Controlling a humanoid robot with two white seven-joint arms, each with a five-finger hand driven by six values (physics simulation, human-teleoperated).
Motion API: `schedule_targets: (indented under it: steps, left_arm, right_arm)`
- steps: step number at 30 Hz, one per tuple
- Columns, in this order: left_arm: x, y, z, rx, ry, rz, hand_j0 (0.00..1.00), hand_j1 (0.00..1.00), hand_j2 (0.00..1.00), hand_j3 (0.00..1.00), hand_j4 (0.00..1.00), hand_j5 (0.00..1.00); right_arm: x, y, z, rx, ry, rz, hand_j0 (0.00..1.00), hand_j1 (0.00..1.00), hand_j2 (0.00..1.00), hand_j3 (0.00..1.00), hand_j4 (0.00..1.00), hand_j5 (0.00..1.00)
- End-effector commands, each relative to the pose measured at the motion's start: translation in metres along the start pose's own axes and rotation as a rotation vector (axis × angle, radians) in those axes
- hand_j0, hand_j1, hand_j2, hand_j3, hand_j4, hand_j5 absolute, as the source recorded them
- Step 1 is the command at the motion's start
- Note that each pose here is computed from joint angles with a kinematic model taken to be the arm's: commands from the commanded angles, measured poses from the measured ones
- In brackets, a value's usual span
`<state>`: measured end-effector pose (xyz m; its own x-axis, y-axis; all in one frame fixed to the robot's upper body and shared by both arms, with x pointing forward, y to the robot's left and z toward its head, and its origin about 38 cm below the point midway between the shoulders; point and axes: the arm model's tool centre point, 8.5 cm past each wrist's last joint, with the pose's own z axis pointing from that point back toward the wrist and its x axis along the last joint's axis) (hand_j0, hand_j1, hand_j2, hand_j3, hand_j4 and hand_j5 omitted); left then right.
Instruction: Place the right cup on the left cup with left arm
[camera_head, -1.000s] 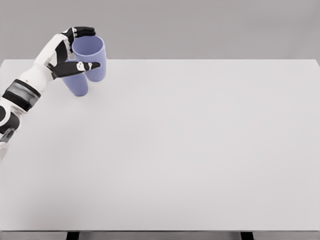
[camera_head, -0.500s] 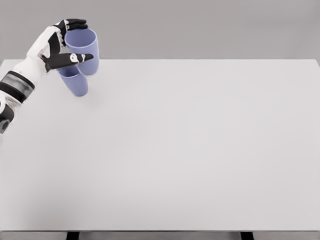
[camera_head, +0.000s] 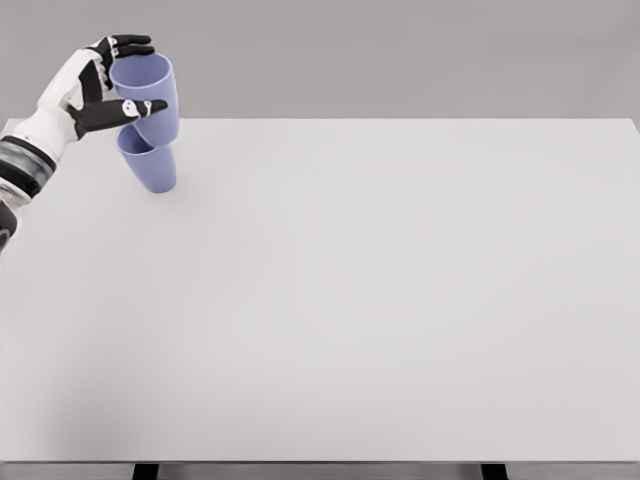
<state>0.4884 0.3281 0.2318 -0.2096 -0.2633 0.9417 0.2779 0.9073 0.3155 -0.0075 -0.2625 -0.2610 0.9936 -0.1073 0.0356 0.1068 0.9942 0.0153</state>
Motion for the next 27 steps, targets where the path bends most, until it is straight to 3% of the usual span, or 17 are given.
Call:
schedule_targets:
  steps: [1, 5, 27]
  left_arm:
    - [-0.002, 0.002, 0.0, 0.006, 0.006, 0.001, 0.74, 0.74, 0.74, 0.74, 0.74, 0.74]
    - [-0.011, 0.01, 0.0, 0.029, 0.035, 0.001, 0.74, 0.74, 0.74, 0.74, 0.74, 0.74]
    - [-0.024, 0.025, -0.001, 0.07, 0.075, 0.01, 0.74, 0.74, 0.74, 0.74, 0.74, 0.74]
  right_arm:
    - [0.0, 0.0, 0.0, 0.0, 0.0, 0.0, 1.0, 1.0, 1.0, 1.0, 1.0, 1.0]
    - [0.0, 0.0, 0.0, 0.0, 0.0, 0.0, 1.0, 1.0, 1.0, 1.0, 1.0, 1.0]
    - [0.0, 0.0, 0.0, 0.001, 0.0, 0.0, 1.0, 1.0, 1.0, 1.0, 1.0, 1.0]
